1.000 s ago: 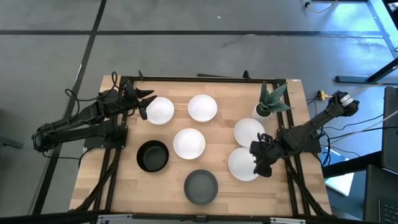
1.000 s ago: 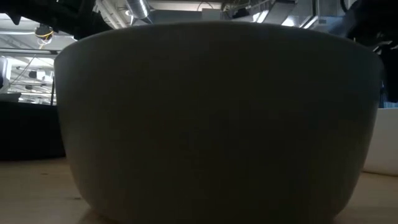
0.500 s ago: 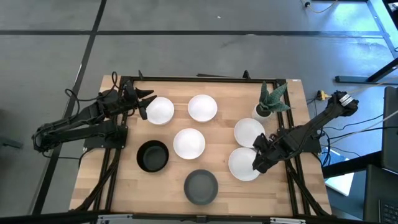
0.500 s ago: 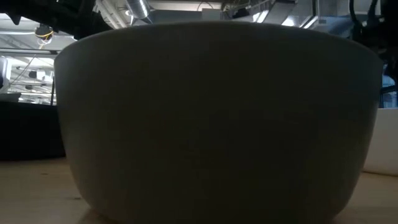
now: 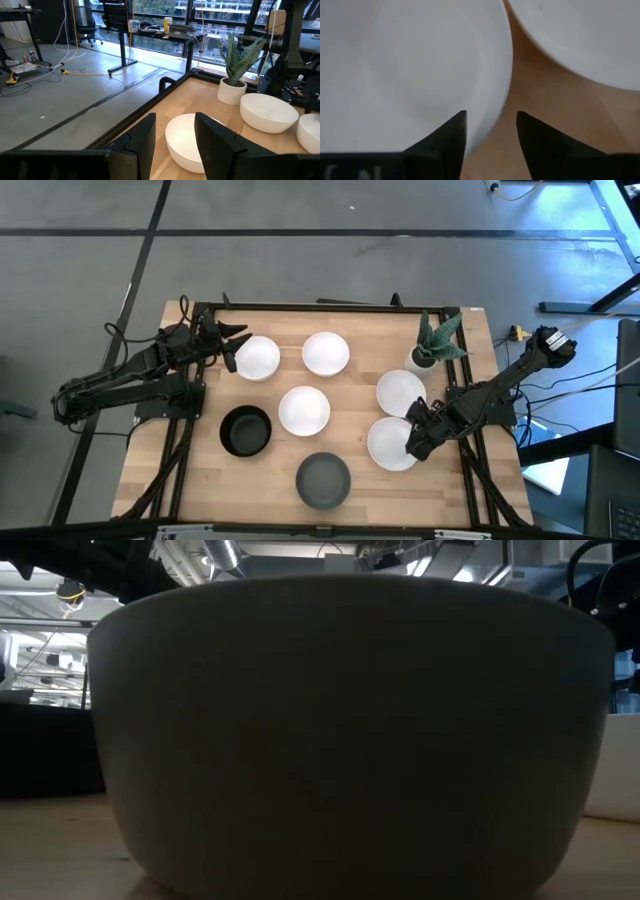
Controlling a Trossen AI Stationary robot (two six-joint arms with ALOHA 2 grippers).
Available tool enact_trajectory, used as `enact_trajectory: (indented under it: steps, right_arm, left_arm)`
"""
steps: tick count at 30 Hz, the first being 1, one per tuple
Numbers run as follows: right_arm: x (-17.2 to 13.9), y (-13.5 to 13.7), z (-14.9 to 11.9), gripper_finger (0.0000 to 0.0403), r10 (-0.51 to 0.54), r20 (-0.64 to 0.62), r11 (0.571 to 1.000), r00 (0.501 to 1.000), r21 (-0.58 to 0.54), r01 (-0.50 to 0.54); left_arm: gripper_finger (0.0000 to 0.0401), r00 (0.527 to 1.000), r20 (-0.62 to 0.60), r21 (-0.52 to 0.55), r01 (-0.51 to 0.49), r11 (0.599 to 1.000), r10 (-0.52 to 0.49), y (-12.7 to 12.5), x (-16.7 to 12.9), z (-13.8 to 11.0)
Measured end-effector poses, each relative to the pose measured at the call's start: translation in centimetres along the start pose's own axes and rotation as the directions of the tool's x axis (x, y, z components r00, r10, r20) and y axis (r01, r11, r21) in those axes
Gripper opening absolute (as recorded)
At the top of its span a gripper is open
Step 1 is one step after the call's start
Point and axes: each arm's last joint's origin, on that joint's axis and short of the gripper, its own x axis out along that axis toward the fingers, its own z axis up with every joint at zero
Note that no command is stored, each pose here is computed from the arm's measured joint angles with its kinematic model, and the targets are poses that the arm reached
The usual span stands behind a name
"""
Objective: Nest bowls inside each other
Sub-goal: Stack the white bowl on top of the gray bowl
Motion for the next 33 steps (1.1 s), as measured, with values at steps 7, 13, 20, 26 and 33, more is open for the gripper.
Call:
enact_trajectory:
  steps: [7,13,20,26,33]
  right_arm:
    - [0.0,0.0,0.0,0.0082,0.0,0.0,1.0,1.0,-0.004,0.0]
    - [0.0,0.0,0.0,0.0011,0.0,-0.001,1.0,1.0,-0.013,0.0]
    - [0.0,0.3,0.2,0.0008,0.03,0.007,1.0,1.0,0.0,-0.03]
    - [-1.9,1.8,1.7,0.0007,0.114,0.021,0.993,0.993,-0.045,-0.113]
    - [-5.4,3.6,4.8,0.0006,0.243,0.08,0.966,0.967,-0.115,-0.233]
  left_arm:
    - [0.013,1.0,0.0,0.0,0.0,1.0,0.0,0.0,0.0,0.0]
    - [0.013,1.0,0.0,0.0,0.0,1.0,0.0,0.0,0.0,0.0]
    - [0.013,1.0,0.0,0.0,0.0,1.0,0.0,0.0,0.0,0.0]
    - [0.013,1.0,0.0,0.0,0.0,1.0,0.0,0.0,0.0,0.0]
    - [0.013,1.0,-0.001,0.001,0.0,1.0,0.0,0.0,0.0,0.0]
